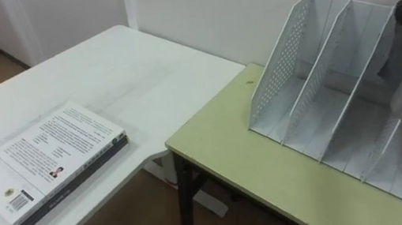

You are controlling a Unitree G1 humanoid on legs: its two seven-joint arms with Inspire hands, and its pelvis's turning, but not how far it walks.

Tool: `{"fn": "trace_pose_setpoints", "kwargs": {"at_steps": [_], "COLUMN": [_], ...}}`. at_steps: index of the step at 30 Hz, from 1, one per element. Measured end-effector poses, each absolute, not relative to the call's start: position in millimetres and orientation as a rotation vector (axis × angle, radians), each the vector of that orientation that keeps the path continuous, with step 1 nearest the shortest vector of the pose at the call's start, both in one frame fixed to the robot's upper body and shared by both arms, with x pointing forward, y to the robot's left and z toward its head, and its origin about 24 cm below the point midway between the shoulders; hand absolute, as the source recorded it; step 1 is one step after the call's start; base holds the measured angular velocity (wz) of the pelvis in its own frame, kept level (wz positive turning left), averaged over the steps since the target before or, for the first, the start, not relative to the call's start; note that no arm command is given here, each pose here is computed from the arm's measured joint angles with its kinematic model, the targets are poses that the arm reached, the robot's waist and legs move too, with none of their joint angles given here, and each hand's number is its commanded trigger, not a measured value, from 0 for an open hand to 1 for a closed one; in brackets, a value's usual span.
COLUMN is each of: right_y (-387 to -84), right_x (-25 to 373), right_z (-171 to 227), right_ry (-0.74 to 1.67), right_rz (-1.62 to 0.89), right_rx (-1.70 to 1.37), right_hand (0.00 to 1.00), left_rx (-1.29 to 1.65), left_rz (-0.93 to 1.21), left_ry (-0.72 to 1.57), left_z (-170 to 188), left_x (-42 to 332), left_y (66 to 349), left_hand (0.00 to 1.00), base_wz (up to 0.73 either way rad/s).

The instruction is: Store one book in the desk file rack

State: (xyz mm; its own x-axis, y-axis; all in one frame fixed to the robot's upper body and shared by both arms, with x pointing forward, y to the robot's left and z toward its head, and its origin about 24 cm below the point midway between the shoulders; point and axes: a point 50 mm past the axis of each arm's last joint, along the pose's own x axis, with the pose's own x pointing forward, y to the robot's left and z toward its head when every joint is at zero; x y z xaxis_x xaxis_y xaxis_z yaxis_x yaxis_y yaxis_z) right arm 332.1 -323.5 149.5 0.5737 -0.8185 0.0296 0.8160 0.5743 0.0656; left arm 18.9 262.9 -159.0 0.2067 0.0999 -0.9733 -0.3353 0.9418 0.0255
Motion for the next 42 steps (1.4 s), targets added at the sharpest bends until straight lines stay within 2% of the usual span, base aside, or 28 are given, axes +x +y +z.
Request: {"fn": "trace_pose_setpoints", "kwargs": {"at_steps": [8,32,36,42], "right_y": [-324.4,-320.9,-307.1,-269.8], "right_x": [337.6,338.8,339.6,337.7], "right_z": [166.5,176.9,198.5,235.5], "right_ry": [-0.1,-0.144,-0.235,-0.419], "right_rz": [-0.951,-0.938,-0.849,-0.611], "right_rx": [0.016,0.001,0.055,-0.023], "right_hand": [0.0,0.0,0.0,0.0], "left_rx": [-0.199,-0.16,-0.154,-0.148], "left_rz": [0.317,0.31,0.316,0.313], "left_ry": [1.338,1.374,1.374,1.378], "left_z": [-158.6,-158.0,-157.9,-158.2], "left_x": [16.0,9.0,8.8,8.5], "left_y": [264.8,268.2,268.7,268.2], "left_hand": [0.0,0.0,0.0,0.0], "base_wz": [0.0,-0.01,-0.04,0.0]}}
